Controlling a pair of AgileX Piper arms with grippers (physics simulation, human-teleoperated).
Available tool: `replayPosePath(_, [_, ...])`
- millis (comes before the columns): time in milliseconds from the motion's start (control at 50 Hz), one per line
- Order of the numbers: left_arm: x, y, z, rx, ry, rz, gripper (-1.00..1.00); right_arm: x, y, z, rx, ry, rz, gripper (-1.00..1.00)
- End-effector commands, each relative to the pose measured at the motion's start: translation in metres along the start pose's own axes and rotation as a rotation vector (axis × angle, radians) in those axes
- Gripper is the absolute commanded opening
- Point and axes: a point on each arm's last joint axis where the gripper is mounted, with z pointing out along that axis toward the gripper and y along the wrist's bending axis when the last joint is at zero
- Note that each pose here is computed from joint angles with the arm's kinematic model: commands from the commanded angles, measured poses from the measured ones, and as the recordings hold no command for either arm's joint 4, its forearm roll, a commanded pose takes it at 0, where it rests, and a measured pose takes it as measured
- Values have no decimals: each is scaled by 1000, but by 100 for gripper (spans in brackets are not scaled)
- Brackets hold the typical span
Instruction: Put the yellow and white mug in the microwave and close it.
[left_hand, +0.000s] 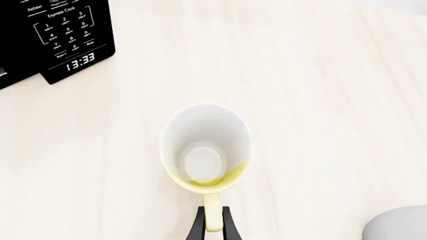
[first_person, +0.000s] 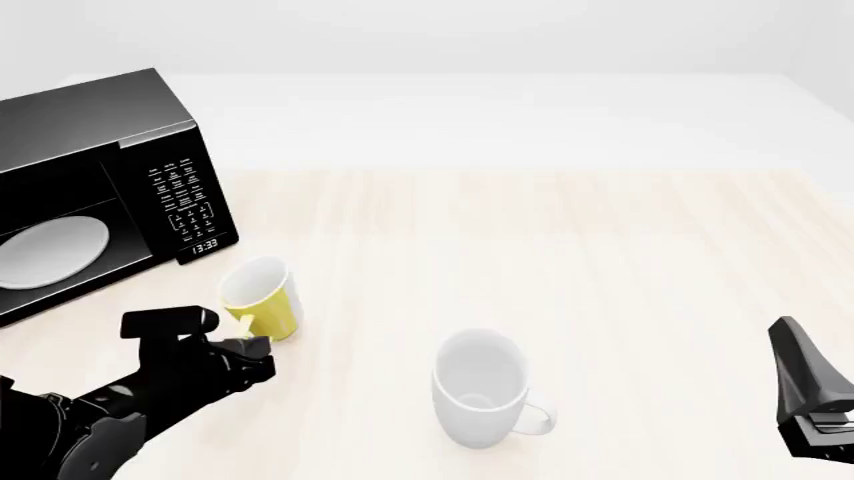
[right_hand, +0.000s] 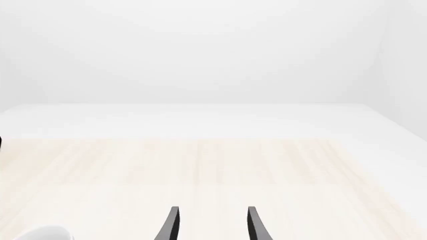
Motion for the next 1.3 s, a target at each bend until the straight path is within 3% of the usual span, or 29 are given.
replayPosePath(20, [-5,4,-11,-24,-27,2,-100,0,0,0,0,0,0,100])
replayPosePath(440, [-17,9,-40,-44,-130,78,-100,0,0,0,0,0,0,100])
replayPosePath(740, [-17,21,-61,-101,-204,84,-100,0,0,0,0,0,0,100])
replayPosePath(1020, [-20,35,-72,-187,-257,76,-100,0,0,0,0,0,0,100])
replayPosePath(1300, [-30,62,-75,-345,-295,32,-100,0,0,0,0,0,0,100])
